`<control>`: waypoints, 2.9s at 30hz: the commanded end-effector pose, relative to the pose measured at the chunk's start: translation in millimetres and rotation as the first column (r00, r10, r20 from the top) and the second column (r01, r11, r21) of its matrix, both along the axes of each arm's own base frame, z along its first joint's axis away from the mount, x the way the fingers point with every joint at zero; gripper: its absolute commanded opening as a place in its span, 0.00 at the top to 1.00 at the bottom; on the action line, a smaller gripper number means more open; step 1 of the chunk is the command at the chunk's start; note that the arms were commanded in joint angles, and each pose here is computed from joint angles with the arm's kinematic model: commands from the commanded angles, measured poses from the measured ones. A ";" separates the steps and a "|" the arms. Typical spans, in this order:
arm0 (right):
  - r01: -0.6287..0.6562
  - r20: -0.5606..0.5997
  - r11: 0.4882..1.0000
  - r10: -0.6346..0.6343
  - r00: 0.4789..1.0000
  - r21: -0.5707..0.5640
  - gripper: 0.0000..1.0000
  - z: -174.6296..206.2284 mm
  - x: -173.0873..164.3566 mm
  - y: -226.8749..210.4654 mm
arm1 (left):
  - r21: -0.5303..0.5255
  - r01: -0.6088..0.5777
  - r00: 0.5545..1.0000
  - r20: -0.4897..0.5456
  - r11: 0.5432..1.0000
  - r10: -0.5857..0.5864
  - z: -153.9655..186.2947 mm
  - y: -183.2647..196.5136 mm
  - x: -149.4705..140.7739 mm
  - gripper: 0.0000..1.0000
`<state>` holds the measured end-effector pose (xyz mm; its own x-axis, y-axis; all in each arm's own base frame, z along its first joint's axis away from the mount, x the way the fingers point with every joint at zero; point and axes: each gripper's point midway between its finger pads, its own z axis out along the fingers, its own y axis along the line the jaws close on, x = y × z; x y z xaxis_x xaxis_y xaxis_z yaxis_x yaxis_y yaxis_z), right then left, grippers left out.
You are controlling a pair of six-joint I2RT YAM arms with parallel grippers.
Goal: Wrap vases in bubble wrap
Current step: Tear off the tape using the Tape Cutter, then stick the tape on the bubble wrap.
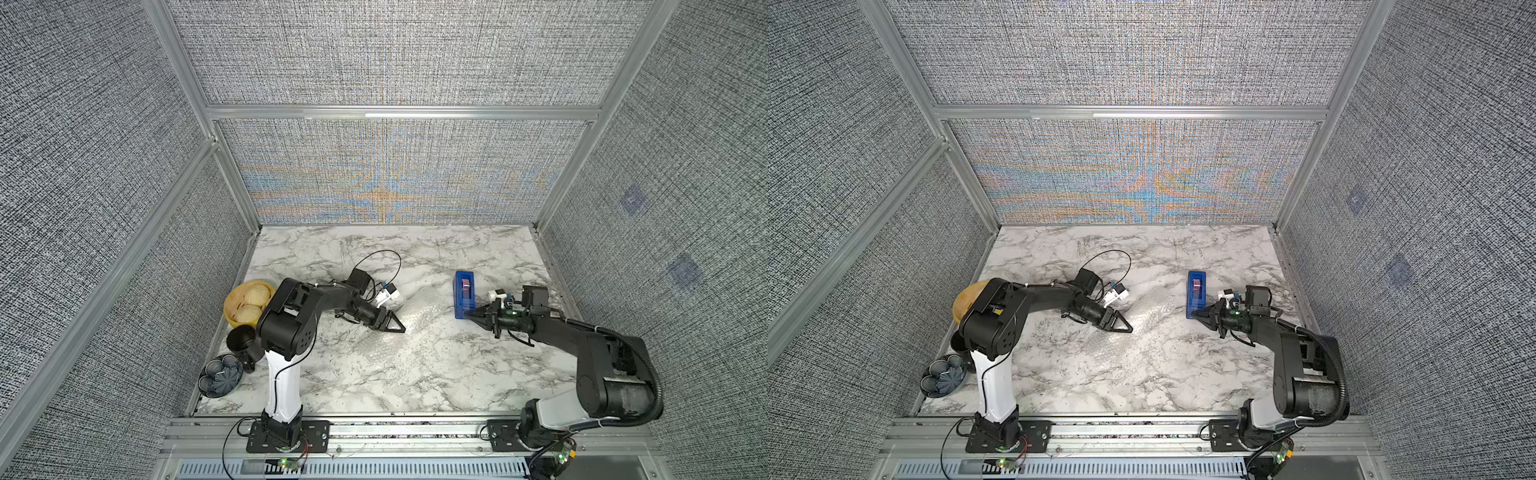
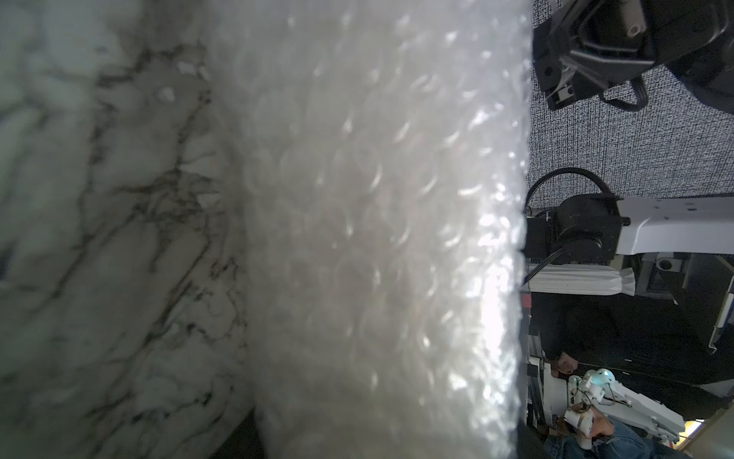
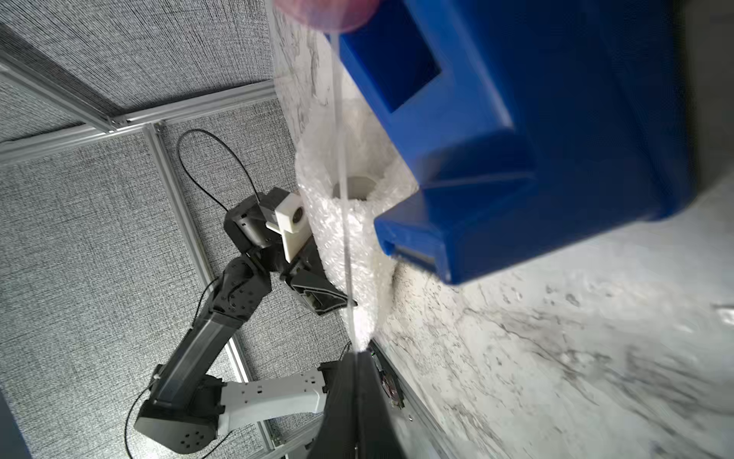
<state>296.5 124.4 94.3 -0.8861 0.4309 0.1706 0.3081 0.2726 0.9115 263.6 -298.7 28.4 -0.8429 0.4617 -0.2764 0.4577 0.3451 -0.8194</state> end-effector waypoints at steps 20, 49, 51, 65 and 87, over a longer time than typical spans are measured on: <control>-0.127 0.047 0.990 0.130 0.990 -0.053 1.00 20.5 -10.6 -10.7 | 0.282 -0.037 0.997 0.080 0.959 0.015 -50.9 32.6 7.9 0.41; -0.348 -0.225 0.578 0.276 0.935 -0.738 1.00 -34.2 -13.4 -90.3 | 0.251 -0.028 0.996 0.090 0.968 0.005 -42.8 29.4 8.1 0.41; -0.272 -0.062 0.670 0.321 0.945 -0.691 1.00 0.7 -6.9 -65.9 | 0.241 -0.030 0.996 0.093 0.970 0.008 -41.0 28.2 8.5 0.41; -0.629 0.483 0.643 0.757 0.439 -0.437 1.00 56.7 -44.1 144.2 | 0.273 0.018 0.999 0.044 0.962 -0.031 -52.0 29.6 9.1 0.40; -0.655 0.187 0.652 0.749 0.636 -0.383 1.00 -41.7 -23.6 152.3 | 0.282 0.025 0.999 -0.048 0.959 -0.012 -67.3 31.6 12.9 0.40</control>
<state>263.1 274.8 55.9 -0.9019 -0.3934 -0.1782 -0.3717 0.4969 0.7842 269.4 -302.3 26.6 -0.8660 0.4762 -0.1525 0.3142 0.2811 -0.9068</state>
